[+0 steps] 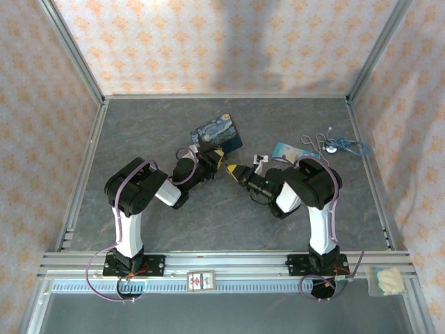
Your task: Unlock a padlock with a key
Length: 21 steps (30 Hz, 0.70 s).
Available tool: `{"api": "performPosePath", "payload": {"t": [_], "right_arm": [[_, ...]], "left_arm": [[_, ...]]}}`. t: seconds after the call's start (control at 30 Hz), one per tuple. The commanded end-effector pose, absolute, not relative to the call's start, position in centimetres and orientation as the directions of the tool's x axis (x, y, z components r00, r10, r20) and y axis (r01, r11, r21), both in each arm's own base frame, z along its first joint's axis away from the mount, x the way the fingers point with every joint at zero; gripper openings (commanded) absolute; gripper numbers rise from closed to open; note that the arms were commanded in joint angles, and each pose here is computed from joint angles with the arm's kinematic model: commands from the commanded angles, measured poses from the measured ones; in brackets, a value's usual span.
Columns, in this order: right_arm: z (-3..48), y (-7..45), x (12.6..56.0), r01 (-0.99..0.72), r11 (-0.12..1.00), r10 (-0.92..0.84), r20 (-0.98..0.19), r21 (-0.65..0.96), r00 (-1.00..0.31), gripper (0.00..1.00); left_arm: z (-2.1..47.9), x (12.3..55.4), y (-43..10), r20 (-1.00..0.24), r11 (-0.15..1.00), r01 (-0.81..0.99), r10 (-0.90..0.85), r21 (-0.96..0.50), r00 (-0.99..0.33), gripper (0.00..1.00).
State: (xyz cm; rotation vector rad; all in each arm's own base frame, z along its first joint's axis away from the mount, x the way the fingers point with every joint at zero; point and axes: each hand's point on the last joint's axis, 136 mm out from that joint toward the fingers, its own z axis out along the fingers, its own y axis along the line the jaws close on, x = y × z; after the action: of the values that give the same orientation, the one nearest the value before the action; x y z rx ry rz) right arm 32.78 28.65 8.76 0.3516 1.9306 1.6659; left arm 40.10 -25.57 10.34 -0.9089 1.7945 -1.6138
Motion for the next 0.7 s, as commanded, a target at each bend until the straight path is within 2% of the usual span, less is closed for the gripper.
{"api": "performPosePath", "payload": {"t": [0.0, 0.67], "right_arm": [[17.2, 28.3, 32.0, -0.445, 0.04, 0.595, -0.379, 0.895, -0.709, 0.0], [18.6, 29.1, 32.9, -0.486, 0.014, 0.599, -0.396, 0.874, -0.696, 0.0]], "left_arm": [[13.6, 40.3, -25.6, 0.018, -0.003, -0.026, -0.793, -1.0, -0.609, 0.0], [13.9, 40.1, -25.8, 0.018, -0.007, -0.021, -0.788, -1.0, -0.615, 0.0]]}}
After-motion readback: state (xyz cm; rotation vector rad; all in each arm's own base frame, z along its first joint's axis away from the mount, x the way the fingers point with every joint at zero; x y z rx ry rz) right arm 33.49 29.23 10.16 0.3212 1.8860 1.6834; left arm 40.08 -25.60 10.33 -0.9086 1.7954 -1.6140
